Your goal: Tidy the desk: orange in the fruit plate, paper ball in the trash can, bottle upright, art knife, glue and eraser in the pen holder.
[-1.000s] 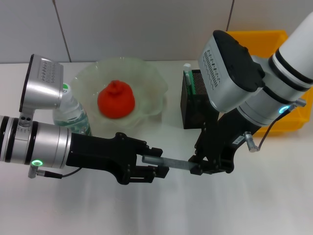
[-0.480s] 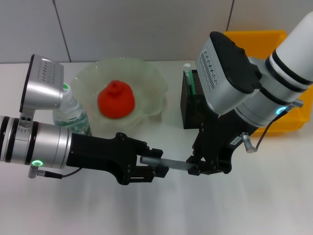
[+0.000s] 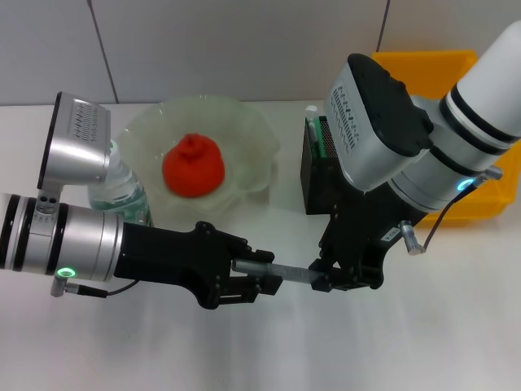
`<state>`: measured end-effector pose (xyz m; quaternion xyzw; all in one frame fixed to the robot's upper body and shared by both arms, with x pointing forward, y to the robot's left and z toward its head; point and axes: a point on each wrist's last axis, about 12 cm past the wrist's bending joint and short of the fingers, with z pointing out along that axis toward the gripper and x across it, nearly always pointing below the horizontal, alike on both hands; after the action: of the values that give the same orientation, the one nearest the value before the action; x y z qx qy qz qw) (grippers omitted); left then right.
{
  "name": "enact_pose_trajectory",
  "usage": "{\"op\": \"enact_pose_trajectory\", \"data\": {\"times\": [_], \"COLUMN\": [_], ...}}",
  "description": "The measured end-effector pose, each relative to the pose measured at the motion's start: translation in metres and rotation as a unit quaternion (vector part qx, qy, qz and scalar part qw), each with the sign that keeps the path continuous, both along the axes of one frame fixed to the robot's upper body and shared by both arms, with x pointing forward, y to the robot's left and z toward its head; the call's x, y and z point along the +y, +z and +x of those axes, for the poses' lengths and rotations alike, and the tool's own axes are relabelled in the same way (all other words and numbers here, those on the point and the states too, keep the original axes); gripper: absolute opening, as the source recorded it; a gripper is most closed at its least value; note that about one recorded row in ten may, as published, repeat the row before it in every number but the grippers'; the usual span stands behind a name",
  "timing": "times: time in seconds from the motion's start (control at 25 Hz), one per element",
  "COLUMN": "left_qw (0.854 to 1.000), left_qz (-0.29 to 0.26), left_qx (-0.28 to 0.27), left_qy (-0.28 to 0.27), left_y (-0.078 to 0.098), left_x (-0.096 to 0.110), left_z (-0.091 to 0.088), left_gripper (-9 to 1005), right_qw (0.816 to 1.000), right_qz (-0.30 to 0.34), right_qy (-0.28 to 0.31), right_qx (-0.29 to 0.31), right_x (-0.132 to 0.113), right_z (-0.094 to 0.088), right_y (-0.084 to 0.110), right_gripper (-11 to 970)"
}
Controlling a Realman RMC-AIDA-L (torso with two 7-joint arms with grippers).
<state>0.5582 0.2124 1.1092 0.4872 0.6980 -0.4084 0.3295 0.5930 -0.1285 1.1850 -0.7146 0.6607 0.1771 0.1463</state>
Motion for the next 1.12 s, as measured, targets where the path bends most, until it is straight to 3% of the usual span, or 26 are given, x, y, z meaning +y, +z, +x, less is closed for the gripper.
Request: {"op": "enact_pose_trajectory", "data": {"times": [0.48, 0.88, 1.12], "left_qw": [1.000, 1.000, 1.000], "left_qz": [0.006, 0.005, 0.005], "left_qx": [-0.006, -0.008, -0.010], "left_qy": [-0.003, -0.001, 0.002], "left_y": [-0.0020, -0.0015, -0.0012], "left_x": [-0.0061, -0.0061, -0.0035], "left_z": [0.0009, 0.0015, 0.0011], "left_gripper": [357, 258, 259], "right_qw": [1.000, 1.000, 1.000], "right_qz": [0.005, 0.003, 0.003], "right_qy": [0.002, 0.001, 0.000], "right_qx": [-0.001, 0.000, 0.001], "right_x": [0.0013, 0.0020, 0.0019], "right_z": [0.0001, 0.0002, 0.0001], "right_y": [0.0006, -0.0012, -0.0016], "right_gripper": [200, 213, 221]}}
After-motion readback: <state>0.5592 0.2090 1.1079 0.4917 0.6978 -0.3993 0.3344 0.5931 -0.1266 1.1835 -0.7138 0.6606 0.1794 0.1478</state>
